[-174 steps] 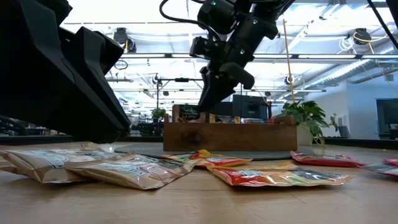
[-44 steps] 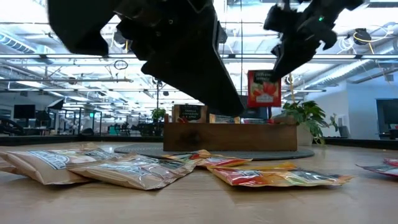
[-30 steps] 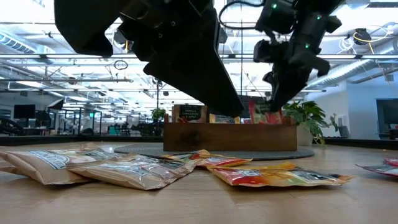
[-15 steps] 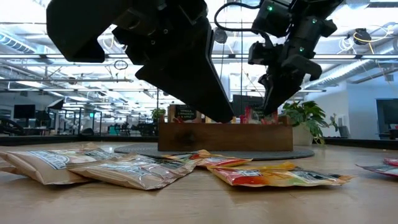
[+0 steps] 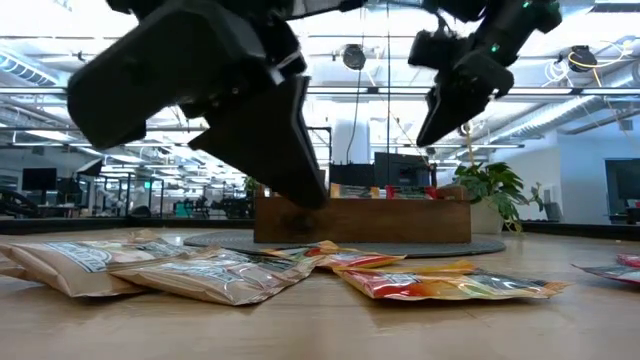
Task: Pick & Place Tea
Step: Put the yellow tea bag into the middle compartment of the wooden organizer
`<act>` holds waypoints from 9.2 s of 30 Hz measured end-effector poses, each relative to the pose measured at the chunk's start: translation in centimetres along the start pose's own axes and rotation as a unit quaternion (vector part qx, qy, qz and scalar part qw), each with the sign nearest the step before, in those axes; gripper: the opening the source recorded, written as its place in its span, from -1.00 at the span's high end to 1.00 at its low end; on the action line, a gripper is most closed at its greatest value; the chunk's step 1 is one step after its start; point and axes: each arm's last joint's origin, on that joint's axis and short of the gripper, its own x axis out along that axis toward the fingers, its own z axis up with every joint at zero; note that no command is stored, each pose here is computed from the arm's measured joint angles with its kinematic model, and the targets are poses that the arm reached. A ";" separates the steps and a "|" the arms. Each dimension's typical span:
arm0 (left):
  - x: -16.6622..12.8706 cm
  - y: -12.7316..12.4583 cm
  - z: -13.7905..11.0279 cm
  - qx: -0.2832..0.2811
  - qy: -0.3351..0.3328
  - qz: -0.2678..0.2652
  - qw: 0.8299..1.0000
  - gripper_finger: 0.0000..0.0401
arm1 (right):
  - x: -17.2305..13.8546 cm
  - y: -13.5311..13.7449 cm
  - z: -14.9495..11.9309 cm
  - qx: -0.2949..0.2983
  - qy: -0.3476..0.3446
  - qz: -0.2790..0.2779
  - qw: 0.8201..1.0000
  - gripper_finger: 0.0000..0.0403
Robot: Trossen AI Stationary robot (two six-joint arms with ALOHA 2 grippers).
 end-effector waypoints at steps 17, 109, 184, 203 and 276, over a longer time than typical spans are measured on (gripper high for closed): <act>0.3 -0.3 -0.5 -0.052 -0.005 0.005 0.999 0.82 | 5.0 10.4 1.3 -0.085 -0.100 0.182 0.974 0.60; 5.5 4.4 -1.6 -0.103 0.005 -0.051 0.993 0.83 | 12.3 18.4 -3.0 -0.033 -0.106 0.220 0.969 1.00; 5.6 0.9 -4.9 -0.151 -0.053 -0.111 0.981 0.83 | 11.4 10.7 -2.5 0.140 0.019 0.246 0.959 0.54; 5.7 1.0 -4.9 -0.139 -0.060 -0.111 0.982 0.83 | 11.0 11.7 -2.1 0.102 -0.021 0.281 0.954 0.62; -1.8 -1.0 -4.7 -0.043 -0.102 -0.042 0.993 0.82 | 4.1 2.4 1.1 -0.050 -0.109 0.008 0.993 1.00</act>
